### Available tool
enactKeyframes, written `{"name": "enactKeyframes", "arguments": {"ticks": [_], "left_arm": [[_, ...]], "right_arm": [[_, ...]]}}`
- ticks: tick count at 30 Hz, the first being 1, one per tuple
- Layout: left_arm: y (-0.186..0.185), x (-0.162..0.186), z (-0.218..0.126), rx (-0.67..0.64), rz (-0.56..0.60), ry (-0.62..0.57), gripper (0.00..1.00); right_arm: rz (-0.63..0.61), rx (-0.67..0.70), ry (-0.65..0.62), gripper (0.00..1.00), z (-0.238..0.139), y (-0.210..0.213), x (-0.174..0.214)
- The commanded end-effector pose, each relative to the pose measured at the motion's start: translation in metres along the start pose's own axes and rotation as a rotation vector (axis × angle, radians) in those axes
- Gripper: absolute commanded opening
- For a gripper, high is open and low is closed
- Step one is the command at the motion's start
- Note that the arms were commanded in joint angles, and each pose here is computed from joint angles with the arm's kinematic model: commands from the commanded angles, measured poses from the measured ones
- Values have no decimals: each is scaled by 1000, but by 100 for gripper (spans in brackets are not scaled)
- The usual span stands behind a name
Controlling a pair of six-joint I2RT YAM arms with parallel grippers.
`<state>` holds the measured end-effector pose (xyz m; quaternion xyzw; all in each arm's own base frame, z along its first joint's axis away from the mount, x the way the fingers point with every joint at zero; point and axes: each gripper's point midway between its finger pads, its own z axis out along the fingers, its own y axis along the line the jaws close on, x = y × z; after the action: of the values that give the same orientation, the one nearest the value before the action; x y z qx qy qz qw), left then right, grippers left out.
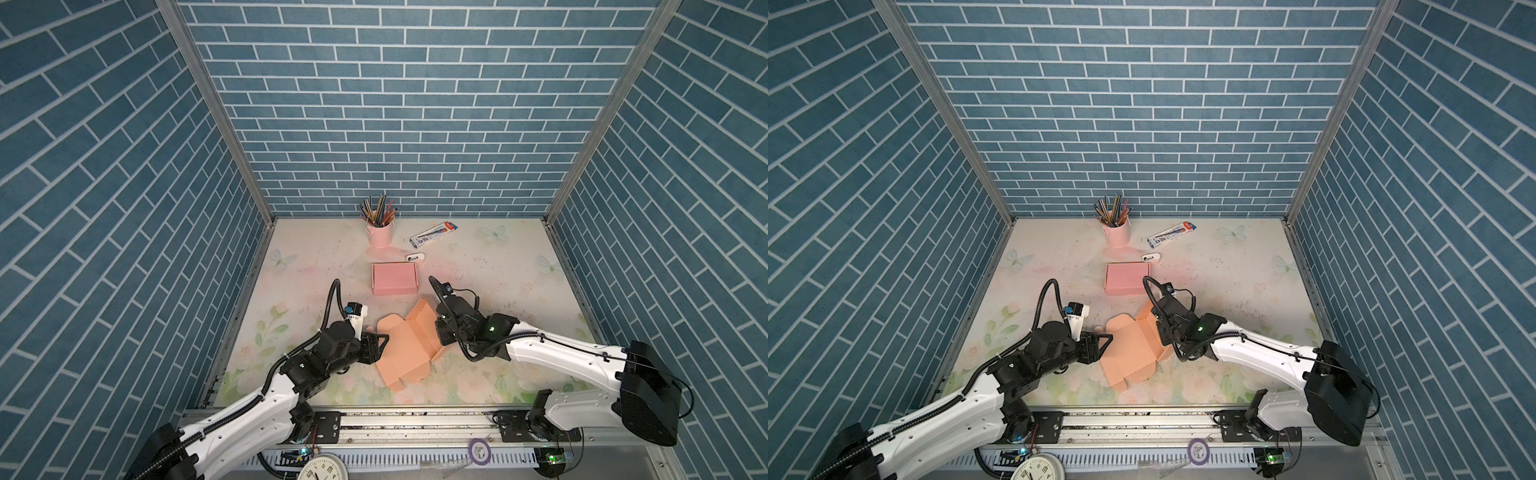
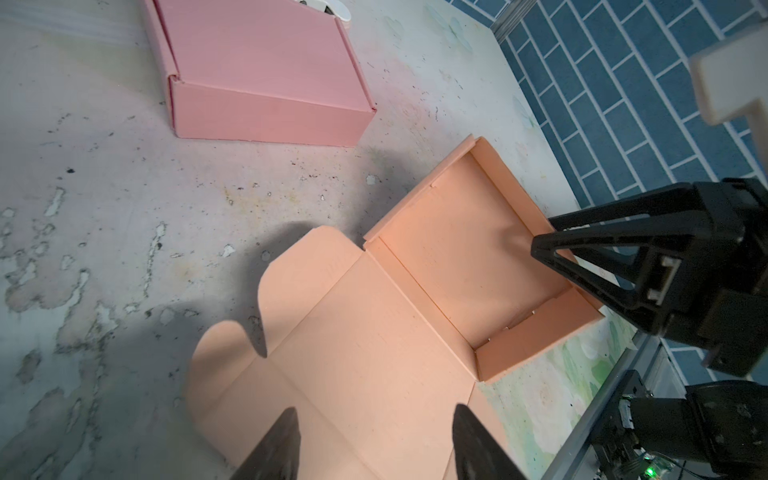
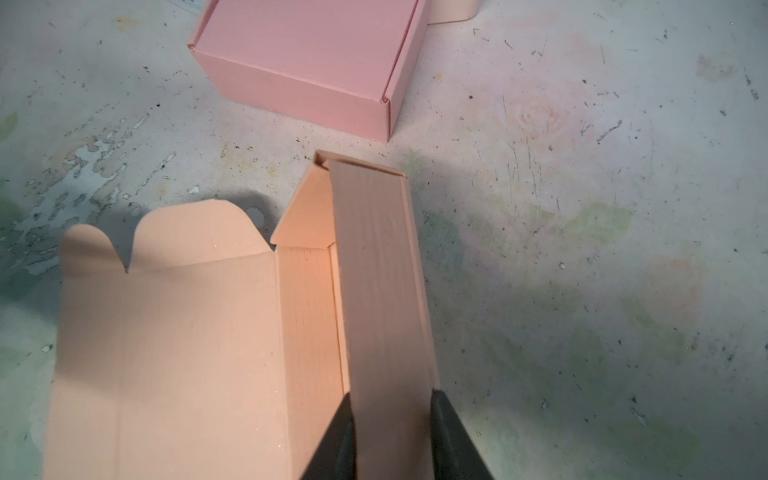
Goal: Fold the paper box
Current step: 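Hold the side wall upright with the right gripper while the left grips the opposite wall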
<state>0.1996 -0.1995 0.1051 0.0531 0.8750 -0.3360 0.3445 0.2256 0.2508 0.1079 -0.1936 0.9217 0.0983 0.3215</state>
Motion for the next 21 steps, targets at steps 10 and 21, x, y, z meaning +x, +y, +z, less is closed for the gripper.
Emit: {"name": "enactKeyframes", "arguments": {"ticks": [10, 21], "left_arm": [[7, -20, -13, -33, -55, -2, 75], [-1, -10, -5, 67, -147, 15, 76]], "right_arm": [[69, 18, 20, 30, 2, -23, 16], [86, 2, 14, 30, 3, -27, 20]]}}
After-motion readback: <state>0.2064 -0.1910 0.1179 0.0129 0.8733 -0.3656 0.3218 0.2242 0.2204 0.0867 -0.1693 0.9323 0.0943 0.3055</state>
